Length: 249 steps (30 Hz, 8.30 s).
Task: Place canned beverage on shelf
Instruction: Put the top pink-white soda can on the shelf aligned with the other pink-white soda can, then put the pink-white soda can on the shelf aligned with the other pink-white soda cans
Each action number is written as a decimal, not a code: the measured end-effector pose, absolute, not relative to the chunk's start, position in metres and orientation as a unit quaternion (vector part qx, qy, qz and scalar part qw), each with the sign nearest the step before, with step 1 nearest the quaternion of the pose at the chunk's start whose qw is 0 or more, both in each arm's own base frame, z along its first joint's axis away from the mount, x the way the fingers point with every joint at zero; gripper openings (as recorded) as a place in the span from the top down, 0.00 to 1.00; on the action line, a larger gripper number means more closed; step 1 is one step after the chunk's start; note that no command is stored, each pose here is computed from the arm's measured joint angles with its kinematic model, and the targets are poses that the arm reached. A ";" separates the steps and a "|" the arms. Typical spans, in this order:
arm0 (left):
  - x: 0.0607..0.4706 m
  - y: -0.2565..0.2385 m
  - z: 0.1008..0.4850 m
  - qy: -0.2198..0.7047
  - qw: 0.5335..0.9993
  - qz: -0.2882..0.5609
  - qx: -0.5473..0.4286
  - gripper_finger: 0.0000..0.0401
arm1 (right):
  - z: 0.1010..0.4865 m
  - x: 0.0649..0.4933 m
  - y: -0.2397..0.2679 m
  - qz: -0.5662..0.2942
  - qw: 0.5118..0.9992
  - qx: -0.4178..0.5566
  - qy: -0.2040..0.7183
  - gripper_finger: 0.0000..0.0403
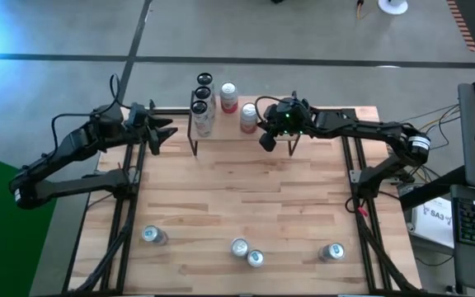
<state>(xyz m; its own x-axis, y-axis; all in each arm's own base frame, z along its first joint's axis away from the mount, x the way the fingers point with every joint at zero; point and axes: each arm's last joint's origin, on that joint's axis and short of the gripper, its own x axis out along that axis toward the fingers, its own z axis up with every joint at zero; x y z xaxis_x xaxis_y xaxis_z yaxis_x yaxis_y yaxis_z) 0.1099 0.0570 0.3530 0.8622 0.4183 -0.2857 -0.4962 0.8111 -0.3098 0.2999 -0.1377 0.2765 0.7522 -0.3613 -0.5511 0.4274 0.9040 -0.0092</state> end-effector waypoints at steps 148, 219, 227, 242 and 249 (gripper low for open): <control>0.273 -0.102 0.290 0.237 0.940 0.027 -0.244 0.46 | 0.290 0.314 0.070 -0.089 0.929 0.248 0.262 0.48; 0.328 -0.145 0.244 0.314 0.939 0.137 -0.019 0.25 | 0.286 0.261 0.127 -0.273 0.881 0.311 0.227 0.44; 0.322 -0.045 0.297 0.305 0.946 0.107 -0.035 0.25 | 0.309 0.250 0.110 -0.288 0.902 0.264 0.185 0.44; 0.297 0.076 0.329 0.269 0.958 0.089 -0.033 0.25 | 0.298 0.282 0.018 -0.239 0.916 0.207 0.245 0.44; 0.308 0.075 0.332 0.265 0.964 0.014 -0.016 0.25 | 0.317 0.292 -0.030 -0.131 0.960 0.211 0.127 0.44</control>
<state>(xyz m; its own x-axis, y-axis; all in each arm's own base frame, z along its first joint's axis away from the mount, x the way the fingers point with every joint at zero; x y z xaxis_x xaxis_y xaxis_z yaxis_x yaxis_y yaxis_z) 0.3078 0.0748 0.3325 0.8587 0.0192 -0.5122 -0.0359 0.9991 -0.0227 0.2920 -0.0300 0.3174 0.9332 -0.1988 -0.2995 0.3058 0.8769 0.3709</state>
